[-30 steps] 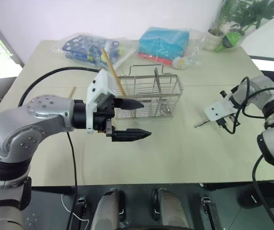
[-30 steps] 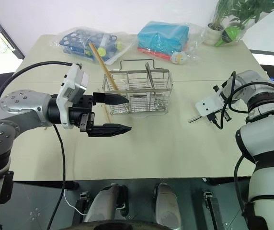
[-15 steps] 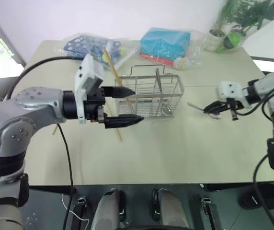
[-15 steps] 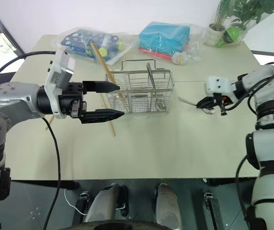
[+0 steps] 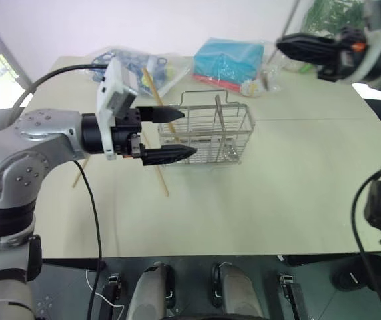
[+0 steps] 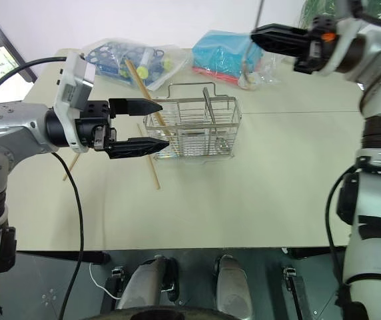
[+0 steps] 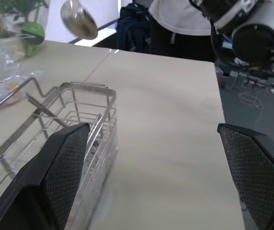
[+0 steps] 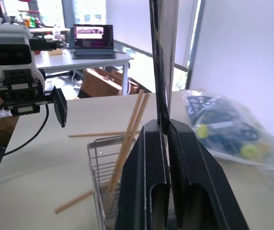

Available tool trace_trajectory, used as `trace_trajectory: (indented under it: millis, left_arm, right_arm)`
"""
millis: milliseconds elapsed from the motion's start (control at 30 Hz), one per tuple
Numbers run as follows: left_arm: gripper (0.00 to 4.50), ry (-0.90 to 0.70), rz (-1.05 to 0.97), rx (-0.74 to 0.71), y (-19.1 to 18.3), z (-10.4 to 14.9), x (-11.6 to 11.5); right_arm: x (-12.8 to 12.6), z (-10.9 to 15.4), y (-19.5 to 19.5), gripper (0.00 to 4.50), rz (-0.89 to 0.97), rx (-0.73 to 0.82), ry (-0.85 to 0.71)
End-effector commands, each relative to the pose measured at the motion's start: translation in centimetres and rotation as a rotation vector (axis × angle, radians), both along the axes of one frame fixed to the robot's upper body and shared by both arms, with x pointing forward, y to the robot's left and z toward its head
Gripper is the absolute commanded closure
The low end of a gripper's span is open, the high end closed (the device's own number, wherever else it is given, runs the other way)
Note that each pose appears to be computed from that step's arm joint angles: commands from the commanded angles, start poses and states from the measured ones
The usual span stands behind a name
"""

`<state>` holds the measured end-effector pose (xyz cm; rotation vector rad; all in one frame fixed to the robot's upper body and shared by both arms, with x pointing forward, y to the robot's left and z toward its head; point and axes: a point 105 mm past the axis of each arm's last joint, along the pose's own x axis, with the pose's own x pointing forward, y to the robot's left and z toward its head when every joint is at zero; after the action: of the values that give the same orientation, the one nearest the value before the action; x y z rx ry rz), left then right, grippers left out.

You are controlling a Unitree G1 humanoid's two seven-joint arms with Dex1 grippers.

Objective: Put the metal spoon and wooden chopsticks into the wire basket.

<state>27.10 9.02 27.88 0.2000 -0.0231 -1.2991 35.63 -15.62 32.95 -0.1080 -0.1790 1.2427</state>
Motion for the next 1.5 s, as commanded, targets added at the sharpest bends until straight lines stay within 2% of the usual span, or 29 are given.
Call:
trace_trajectory:
  millis: [33,367,467,633,767,867,967,1000,1067,1133,1200,1300,1400,1500]
  left_arm:
    - [0.00,-0.065,0.058,-0.016,0.8,1.1,0.8]
    - [0.00,-0.081,0.077,-0.029,1.1,1.6,0.6]
    - [0.00,-0.086,0.083,-0.029,1.1,1.7,0.7]
    - [0.00,-0.090,0.094,-0.026,1.3,1.8,0.8]
    - [0.00,-0.098,0.108,-0.030,1.6,2.0,1.0]
    - [0.00,-0.111,0.151,-0.052,2.1,2.6,1.4]
    - [0.00,-0.139,0.276,-0.111,3.5,3.8,2.5]
    - [0.00,-0.144,0.395,-0.154,4.9,4.5,3.7]
    - [0.00,-0.139,0.554,-0.207,7.1,5.2,5.1]
    - [0.00,-0.081,0.726,-0.240,9.7,5.1,6.5]
    - [0.00,-0.010,0.898,-0.236,12.4,4.5,7.5]
    - [0.00,0.104,1.144,-0.149,16.3,2.4,8.4]
    - [0.00,0.188,1.246,-0.073,17.9,0.5,9.1]
    - [0.00,0.296,1.280,0.001,18.5,-1.7,10.3]
  right_arm:
    - [-0.5,-1.7,0.7,4.42,0.009,-0.023,-0.008]
    - [1.6,-4.2,2.0,4.42,-0.073,-0.013,0.011]
    - [2.1,-5.0,2.0,3.61,-0.096,-0.034,0.011]
    - [2.2,-4.8,1.5,1.33,-0.123,-0.037,-0.015]
    - [2.3,-3.5,0.8,1.33,-0.143,-0.019,-0.036]
    - [2.2,-1.5,0.0,1.33,-0.152,0.000,-0.073]
    - [1.3,1.9,-0.6,1.33,-0.134,0.059,-0.108]
    - [0.1,3.4,-0.5,1.33,-0.081,0.080,-0.123]
    - [-1.8,4.9,-0.3,1.33,-0.004,0.091,-0.137]
    - [-3.8,4.7,0.2,1.33,0.074,0.052,-0.125]
    - [-5.9,3.3,1.0,1.33,0.157,-0.017,-0.096]
    - [-8.9,0.1,1.6,1.33,0.255,-0.126,-0.030]
    - [-10.0,-2.5,1.8,1.33,0.280,-0.187,0.018]
    - [-9.9,-5.0,1.9,1.33,0.252,-0.233,0.034]
